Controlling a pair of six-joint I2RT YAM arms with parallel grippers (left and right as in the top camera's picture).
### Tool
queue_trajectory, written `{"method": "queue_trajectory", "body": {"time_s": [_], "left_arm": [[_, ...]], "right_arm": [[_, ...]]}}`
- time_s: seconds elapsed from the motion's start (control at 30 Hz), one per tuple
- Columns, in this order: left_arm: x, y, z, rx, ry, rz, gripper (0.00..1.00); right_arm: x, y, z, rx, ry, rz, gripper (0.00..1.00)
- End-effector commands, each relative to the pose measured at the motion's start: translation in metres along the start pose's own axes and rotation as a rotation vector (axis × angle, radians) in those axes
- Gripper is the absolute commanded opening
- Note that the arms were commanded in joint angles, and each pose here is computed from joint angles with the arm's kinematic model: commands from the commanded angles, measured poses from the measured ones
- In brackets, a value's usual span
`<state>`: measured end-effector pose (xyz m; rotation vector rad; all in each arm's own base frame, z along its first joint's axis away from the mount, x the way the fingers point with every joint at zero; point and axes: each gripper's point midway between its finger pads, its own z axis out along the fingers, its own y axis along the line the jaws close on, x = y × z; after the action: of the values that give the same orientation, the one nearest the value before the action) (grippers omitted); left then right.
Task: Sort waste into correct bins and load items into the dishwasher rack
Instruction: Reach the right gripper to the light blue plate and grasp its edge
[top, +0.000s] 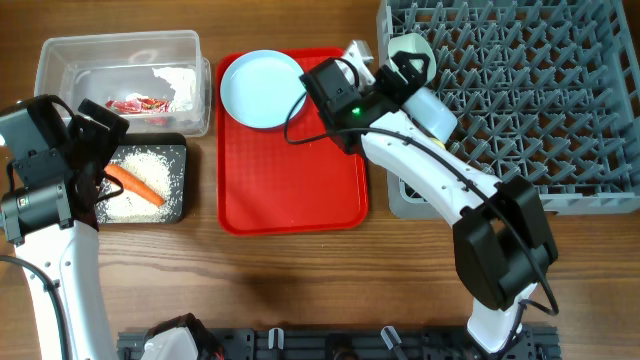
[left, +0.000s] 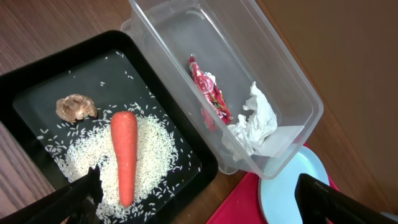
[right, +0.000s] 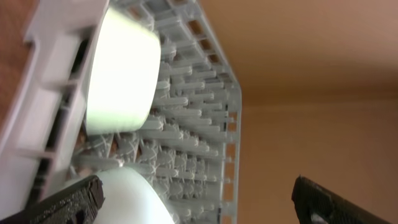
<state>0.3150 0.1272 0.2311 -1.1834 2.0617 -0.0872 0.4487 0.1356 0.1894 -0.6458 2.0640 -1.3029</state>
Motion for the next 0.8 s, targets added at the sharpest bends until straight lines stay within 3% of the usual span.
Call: {"method": "queue_trajectory", "body": {"time_s": [0.0, 0.2, 0.43, 0.5, 0.6, 0.77], "left_arm": [[0.000, -0.004, -0.003, 0.017, 0.001, 0.018, 1.00], [0.000, -0.004, -0.003, 0.017, 0.001, 0.018, 1.00], [0.000, -0.004, -0.003, 0.017, 0.001, 0.018, 1.00], [0.000, -0.004, -0.003, 0.017, 0.001, 0.018, 1.00], [0.000, -0.004, -0.003, 0.017, 0.001, 0.017, 1.00], [0.000, -0.004, -0.003, 0.017, 0.001, 0.017, 1.00]], "right_arm": [[-0.032, -0.035, -0.025, 0.027, -0.122, 0.050, 1.00], [-0.080, -0.035, -0.056, -0.099, -0.349, 0.182, 1.00], [-0.112, 0.077, -0.140, -0.862, -0.602, 0.218, 1.00], [-0.109, 0.094, -0.164, -1.060, -0.599, 0.257, 0.99], [-0.109, 0.098, -0.171, -1.219, -0.438, 0.513, 1.00], [-0.111, 0.089, -0.151, -1.185, -0.400, 0.603, 1.00]]}}
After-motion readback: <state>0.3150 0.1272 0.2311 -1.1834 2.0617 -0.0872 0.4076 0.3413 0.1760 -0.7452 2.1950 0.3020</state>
